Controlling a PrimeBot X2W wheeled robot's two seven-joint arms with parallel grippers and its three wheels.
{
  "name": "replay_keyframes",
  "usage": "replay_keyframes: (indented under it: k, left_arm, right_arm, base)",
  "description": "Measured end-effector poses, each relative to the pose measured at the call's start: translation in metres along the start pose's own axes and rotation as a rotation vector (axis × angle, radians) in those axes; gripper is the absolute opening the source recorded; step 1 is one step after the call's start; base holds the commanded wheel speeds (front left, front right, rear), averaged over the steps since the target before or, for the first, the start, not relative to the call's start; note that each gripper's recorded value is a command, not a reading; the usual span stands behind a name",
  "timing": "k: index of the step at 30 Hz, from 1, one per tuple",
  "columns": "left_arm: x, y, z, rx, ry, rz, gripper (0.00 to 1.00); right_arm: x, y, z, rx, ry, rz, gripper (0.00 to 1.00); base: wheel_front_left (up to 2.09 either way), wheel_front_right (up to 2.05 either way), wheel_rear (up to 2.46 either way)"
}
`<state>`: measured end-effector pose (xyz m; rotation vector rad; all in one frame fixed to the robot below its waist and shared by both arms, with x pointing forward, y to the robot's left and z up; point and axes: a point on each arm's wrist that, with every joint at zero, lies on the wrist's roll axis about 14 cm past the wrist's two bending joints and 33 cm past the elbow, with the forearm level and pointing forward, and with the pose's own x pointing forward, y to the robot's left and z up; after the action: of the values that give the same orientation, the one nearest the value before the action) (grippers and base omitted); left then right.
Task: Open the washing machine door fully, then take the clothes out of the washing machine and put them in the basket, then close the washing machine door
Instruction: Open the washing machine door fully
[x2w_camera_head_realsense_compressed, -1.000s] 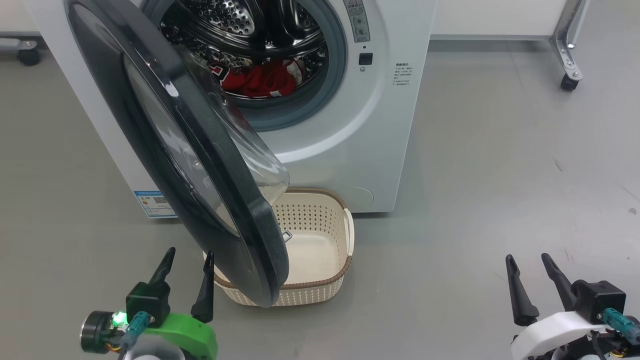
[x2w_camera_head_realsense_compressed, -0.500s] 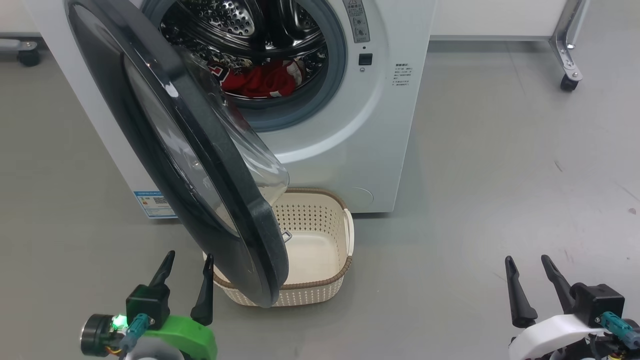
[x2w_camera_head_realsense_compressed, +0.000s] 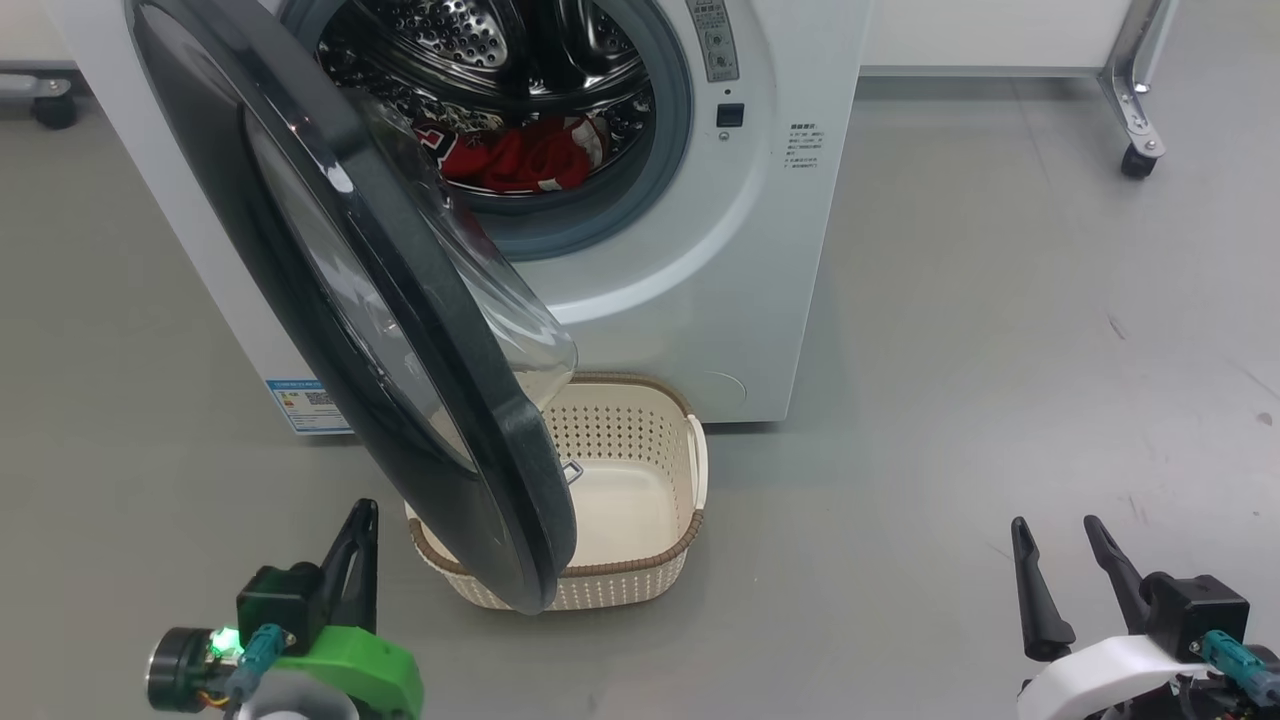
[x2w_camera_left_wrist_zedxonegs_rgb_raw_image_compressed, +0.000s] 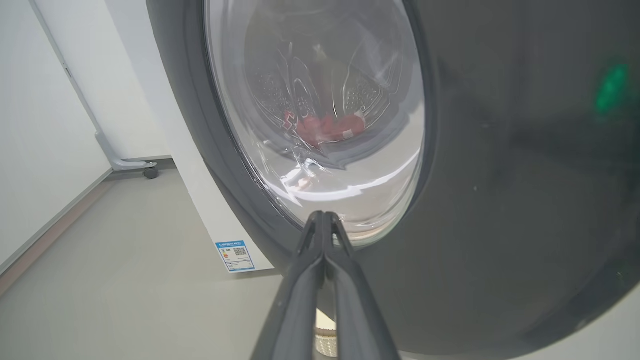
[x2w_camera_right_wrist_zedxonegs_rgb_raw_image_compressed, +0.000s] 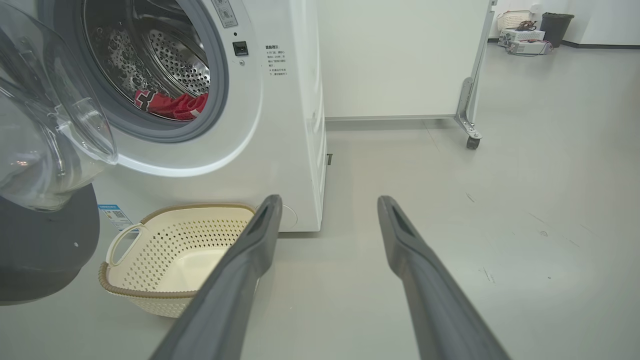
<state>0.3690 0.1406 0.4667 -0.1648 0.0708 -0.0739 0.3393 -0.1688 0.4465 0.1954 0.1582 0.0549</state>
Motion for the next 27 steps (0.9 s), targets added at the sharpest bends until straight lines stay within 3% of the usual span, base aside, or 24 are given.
replay_keyframes:
  k: [9,17,27]
  left_arm:
    - [0.008,0.012,0.039,0.013,-0.118,0.038,0.0]
    - [0.021,0.006,0.145,0.044,-0.428,0.02,0.0]
    - [0.007,-0.046,0.234,0.117,-0.712,-0.135,0.0]
  right_arm:
    - [0.002,0.002,0.005,0.003,-0.018,0.002,1.0]
    - [0.005,0.003,0.008,-0.002,-0.027,0.004,1.0]
    - [0.007,0.004,0.009,-0.009,-0.03,0.006,1.0]
  base:
    - [0.0,0.0,0.0]
    - [0.0,0.0,0.0]
    - [0.0,0.0,0.0]
